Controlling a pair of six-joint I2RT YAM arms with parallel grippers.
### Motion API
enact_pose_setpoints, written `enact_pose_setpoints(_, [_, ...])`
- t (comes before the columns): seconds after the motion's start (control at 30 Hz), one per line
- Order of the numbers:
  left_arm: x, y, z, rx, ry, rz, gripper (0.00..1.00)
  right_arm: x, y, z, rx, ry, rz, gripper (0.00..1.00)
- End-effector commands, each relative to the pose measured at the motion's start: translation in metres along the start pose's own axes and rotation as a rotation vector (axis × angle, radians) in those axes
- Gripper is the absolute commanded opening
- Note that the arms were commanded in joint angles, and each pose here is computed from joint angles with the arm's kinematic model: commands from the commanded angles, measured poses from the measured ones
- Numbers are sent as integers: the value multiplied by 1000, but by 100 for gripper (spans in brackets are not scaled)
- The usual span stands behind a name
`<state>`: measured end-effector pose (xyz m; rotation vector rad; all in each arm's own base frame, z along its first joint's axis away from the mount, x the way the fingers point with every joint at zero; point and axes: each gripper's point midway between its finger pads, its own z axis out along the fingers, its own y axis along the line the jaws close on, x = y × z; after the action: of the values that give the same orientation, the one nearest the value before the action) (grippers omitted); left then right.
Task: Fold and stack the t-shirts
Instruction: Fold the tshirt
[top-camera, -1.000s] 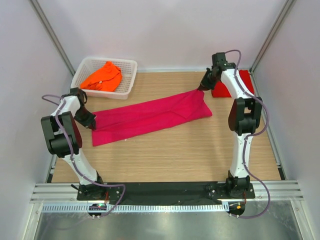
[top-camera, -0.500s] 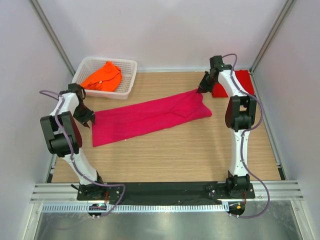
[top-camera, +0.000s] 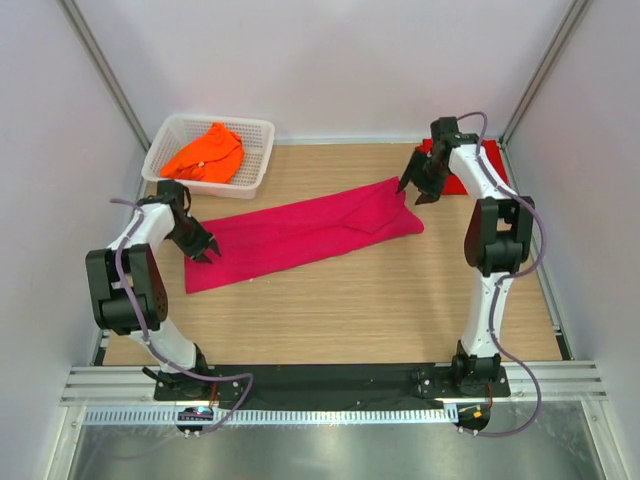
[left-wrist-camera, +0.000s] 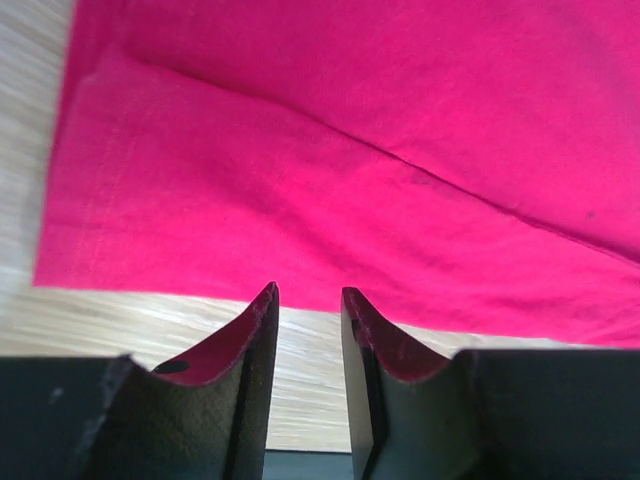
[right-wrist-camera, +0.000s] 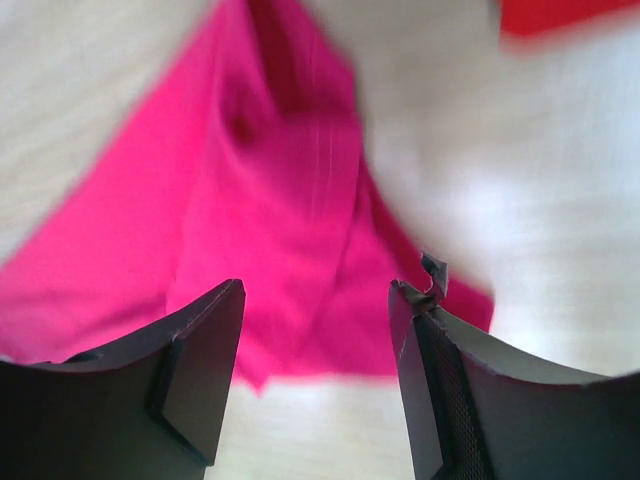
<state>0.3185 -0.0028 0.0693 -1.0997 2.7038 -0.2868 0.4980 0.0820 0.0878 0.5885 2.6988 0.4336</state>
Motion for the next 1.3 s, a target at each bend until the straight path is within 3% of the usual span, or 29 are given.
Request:
enact_pose_setpoints(0.0, [5,-8,14,66,48,36,31,27,37,-59,-97,-66,-98,66])
enact_pose_setpoints(0.13, [15,6,29,22,95,32,31,75,44,-38,-233,56,14,58])
enact_pose_setpoints(0.2, [16,9,35,11,93,36,30,78,44,-35,-257,38,27,49])
enact_pose_setpoints(0.27, [22,13,42,2,125,30,30,80,36,-26,-248,21,19,42])
enact_pose_setpoints(0.4, [25,15,48,2,153,25,29,82,19,-9,-225,46,-3,17])
enact_pose_setpoints(0.53, [25,35,55,-61,167,6,28,93,-9,10,-152,84,2,10])
enact_pose_setpoints(0.7, [32,64,61,-121,205,-24,26,118,-49,29,-92,129,52,9])
enact_pose_setpoints(0.93, [52,64,55,-79,253,-30,26,138,-68,24,-37,150,38,11])
enact_pose_setpoints(1.13, [49,51,31,-5,211,5,33,102,-68,15,36,84,-35,18])
enact_pose_setpoints(1.27, [67,48,28,41,251,-5,34,77,-65,24,70,63,-59,24])
